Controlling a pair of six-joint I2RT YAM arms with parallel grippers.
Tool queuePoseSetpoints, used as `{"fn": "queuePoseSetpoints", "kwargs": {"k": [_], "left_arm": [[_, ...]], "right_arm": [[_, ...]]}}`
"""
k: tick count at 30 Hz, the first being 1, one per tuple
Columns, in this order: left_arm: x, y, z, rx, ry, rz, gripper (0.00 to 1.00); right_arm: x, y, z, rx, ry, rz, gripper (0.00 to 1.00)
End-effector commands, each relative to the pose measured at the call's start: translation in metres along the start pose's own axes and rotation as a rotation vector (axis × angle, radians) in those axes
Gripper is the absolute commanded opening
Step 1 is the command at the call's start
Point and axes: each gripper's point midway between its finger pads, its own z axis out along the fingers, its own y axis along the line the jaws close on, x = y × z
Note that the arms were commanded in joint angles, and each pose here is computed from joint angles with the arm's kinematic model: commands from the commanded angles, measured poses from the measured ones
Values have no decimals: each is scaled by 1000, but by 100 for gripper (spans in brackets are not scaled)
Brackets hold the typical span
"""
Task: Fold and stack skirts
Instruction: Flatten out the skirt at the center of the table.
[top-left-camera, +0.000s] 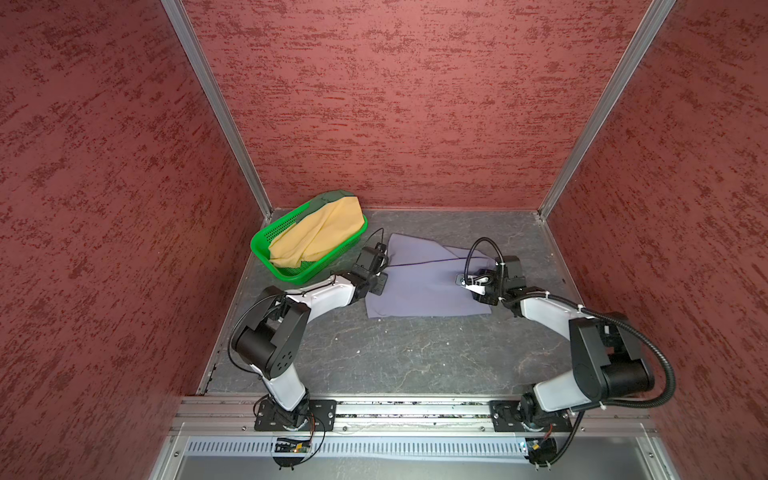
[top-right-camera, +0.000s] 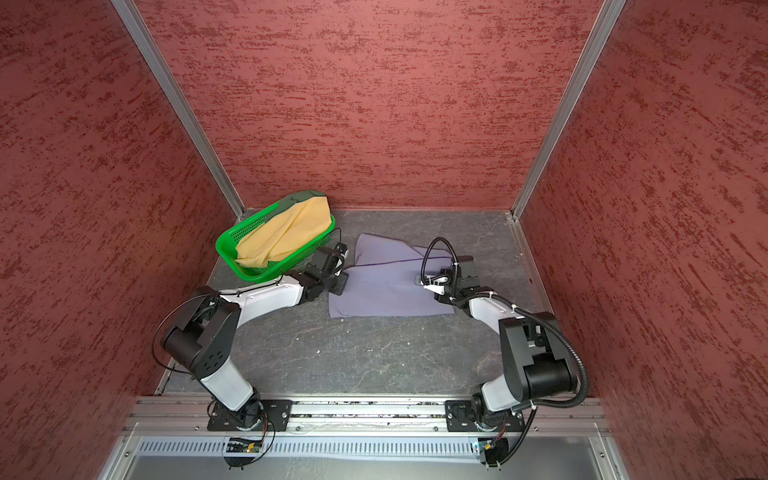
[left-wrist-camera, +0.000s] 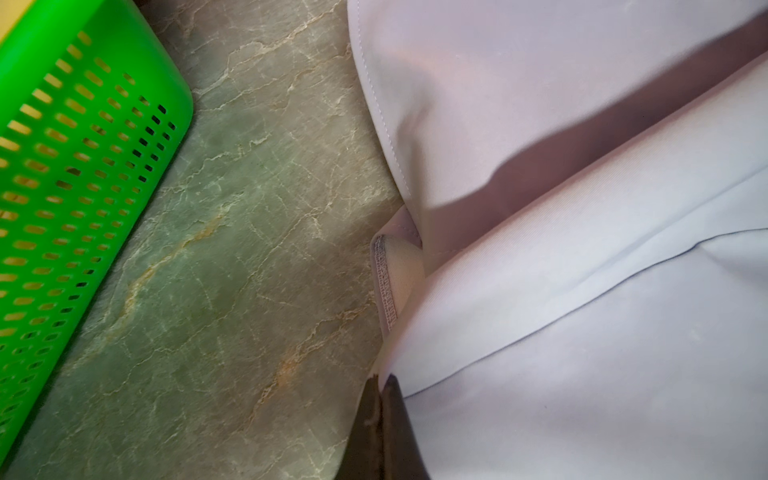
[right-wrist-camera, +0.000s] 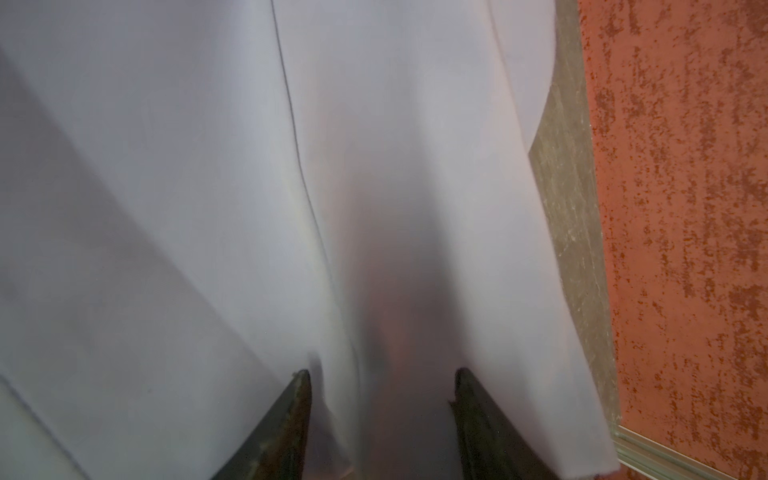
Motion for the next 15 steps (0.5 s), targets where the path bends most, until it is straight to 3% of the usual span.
{"fn": "queuePoseSetpoints", "kwargs": {"k": [1, 4, 7, 11, 15], "left_arm": [[-12, -1, -5, 10, -25, -23, 4], [-13, -1, -6, 9, -27, -25, 4], [-14, -1, -6, 6, -25, -28, 4], [-14, 0, -7, 1, -22, -40, 3], [-16, 0, -11, 5, -26, -48, 1]], "right_arm": [[-3, -5, 5, -6, -5, -46, 55], [3, -1, 12, -27, 17, -47, 50], [2, 3, 14, -44, 4, -45, 36], [-3, 6, 13, -55, -23, -45, 0], [-10, 2, 6, -55, -50, -33, 0]]}}
